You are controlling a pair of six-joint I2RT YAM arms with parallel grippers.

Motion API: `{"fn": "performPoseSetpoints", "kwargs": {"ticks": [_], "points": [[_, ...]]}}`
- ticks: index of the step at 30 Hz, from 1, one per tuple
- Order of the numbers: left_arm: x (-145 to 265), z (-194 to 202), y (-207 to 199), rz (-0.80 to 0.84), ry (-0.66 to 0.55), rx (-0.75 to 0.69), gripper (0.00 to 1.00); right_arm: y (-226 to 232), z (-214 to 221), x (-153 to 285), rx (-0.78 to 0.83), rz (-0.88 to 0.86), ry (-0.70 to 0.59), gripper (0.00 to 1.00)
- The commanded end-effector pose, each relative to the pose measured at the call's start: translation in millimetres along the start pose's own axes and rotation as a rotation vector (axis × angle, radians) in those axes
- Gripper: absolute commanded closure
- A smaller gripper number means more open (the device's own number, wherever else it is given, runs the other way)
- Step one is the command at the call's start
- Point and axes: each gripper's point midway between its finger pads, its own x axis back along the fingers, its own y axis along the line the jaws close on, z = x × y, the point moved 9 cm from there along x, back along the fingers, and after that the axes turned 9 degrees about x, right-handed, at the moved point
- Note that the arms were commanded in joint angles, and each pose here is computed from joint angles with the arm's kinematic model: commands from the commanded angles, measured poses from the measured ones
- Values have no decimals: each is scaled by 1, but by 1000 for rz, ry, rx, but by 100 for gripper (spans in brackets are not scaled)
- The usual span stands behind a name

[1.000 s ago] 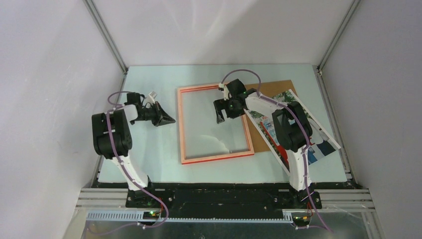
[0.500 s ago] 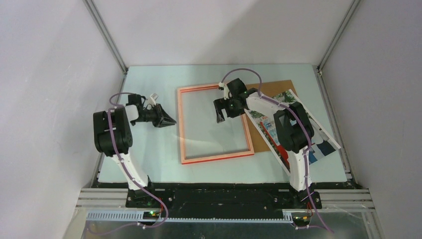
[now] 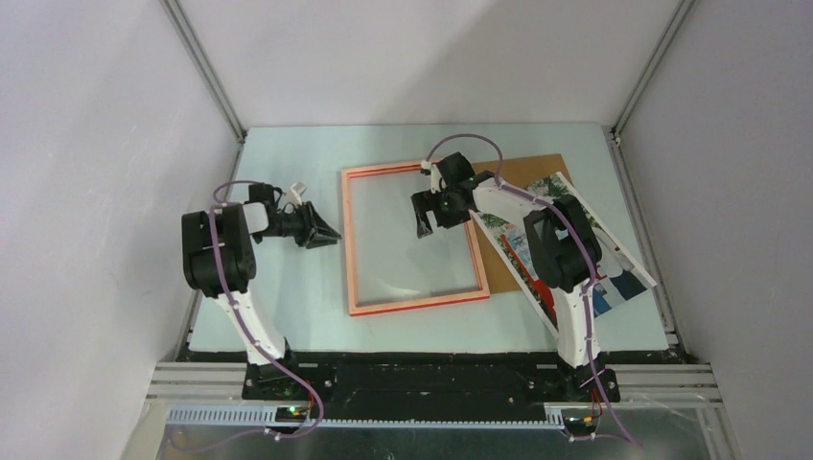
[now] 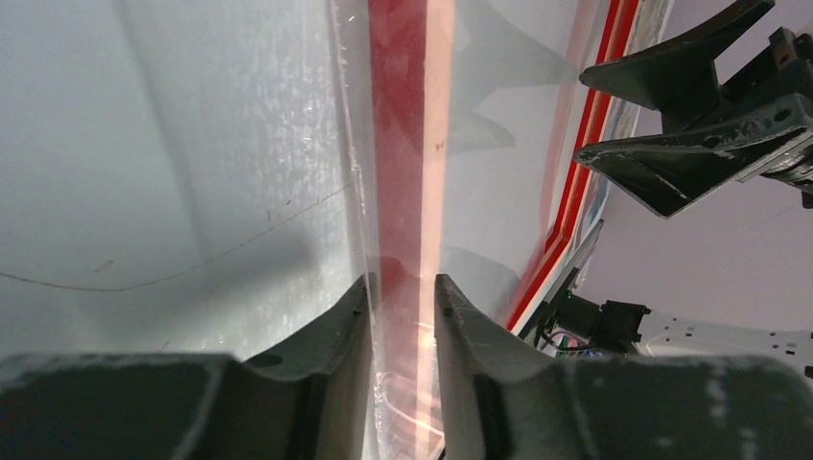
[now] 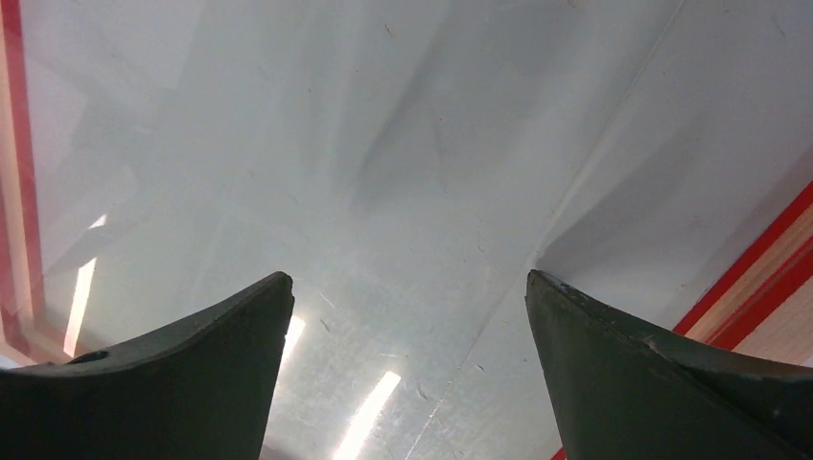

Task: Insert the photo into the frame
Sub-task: Pick up the photo frame item from the photo frame.

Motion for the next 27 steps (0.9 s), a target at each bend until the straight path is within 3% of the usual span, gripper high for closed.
{"fn": "performPoseSetpoints", "kwargs": {"ticks": [1, 7, 19, 23, 27], "points": [[-2, 0, 4, 40, 11, -27, 65, -1, 5, -13, -14, -34, 24, 4], [-5, 0, 7, 59, 20, -25, 55, 3, 5, -14, -17, -73, 24, 5], [-10, 5, 10, 121, 56, -23, 52, 24, 4, -15, 6, -166, 24, 5], [-8, 8, 10, 122, 55, -27, 59, 26, 2, -15, 8, -172, 20, 5], [-4, 8, 11, 130, 48, -23, 78, 23, 2, -14, 7, -165, 18, 5]]}}
